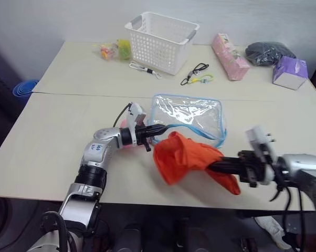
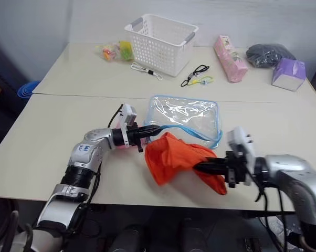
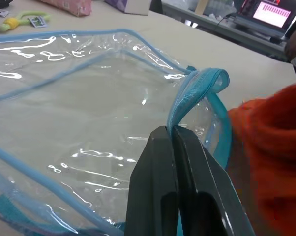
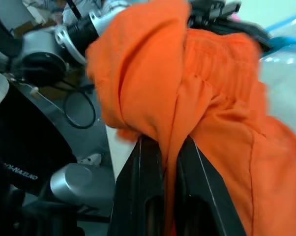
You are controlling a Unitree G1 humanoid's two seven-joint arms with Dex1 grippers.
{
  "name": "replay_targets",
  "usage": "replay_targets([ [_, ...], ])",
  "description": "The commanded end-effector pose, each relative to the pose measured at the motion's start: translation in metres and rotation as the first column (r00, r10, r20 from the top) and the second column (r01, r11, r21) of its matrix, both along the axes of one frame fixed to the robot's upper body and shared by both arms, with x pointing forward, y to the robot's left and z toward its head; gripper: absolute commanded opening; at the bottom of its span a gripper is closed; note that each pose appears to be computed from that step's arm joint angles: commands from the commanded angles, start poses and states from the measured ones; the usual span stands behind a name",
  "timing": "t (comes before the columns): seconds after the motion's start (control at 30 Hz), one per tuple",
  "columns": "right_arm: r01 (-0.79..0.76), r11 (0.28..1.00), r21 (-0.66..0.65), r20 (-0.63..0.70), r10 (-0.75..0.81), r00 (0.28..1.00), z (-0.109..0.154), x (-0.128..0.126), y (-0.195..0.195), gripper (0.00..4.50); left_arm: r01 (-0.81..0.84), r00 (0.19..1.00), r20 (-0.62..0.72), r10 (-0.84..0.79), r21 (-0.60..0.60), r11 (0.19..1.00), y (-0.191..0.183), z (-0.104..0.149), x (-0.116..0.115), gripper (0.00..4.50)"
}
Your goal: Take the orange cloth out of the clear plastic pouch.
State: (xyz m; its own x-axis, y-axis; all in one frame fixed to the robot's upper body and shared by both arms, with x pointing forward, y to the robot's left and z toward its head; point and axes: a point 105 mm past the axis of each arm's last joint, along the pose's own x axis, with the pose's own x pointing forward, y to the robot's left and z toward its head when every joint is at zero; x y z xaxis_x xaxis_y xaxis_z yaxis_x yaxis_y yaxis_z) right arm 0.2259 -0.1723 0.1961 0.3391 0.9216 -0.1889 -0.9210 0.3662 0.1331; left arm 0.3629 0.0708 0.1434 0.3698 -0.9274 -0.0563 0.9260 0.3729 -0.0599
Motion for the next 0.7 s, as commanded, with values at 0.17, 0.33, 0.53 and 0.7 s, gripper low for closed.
replay_targets([
  [0.17,0.411,0.912,-0.011,0.351,-0.381,0.855,0.080,0.027,-0.094,0.03,0.053,0.996,0.065,-0.056,0.049,0.997,0.016,-0.003,-0.014,0.00],
  [0.33,0.586,0.789,-0.185,0.514,-0.431,0.742,0.052,0.056,-0.141,0.03,0.078,0.992,0.096,-0.086,0.087,0.993,0.014,-0.007,-0.017,0.00],
  [0.53,0.596,0.683,-0.423,0.471,-0.396,0.788,-0.057,0.056,-0.180,0.03,0.093,0.987,0.120,-0.109,0.125,0.988,0.010,-0.011,-0.016,0.00],
  [0.7,0.517,0.734,-0.440,0.357,-0.386,0.851,-0.087,0.038,-0.186,1.55,0.097,0.990,0.092,-0.109,0.130,0.987,0.013,-0.012,-0.018,0.67],
])
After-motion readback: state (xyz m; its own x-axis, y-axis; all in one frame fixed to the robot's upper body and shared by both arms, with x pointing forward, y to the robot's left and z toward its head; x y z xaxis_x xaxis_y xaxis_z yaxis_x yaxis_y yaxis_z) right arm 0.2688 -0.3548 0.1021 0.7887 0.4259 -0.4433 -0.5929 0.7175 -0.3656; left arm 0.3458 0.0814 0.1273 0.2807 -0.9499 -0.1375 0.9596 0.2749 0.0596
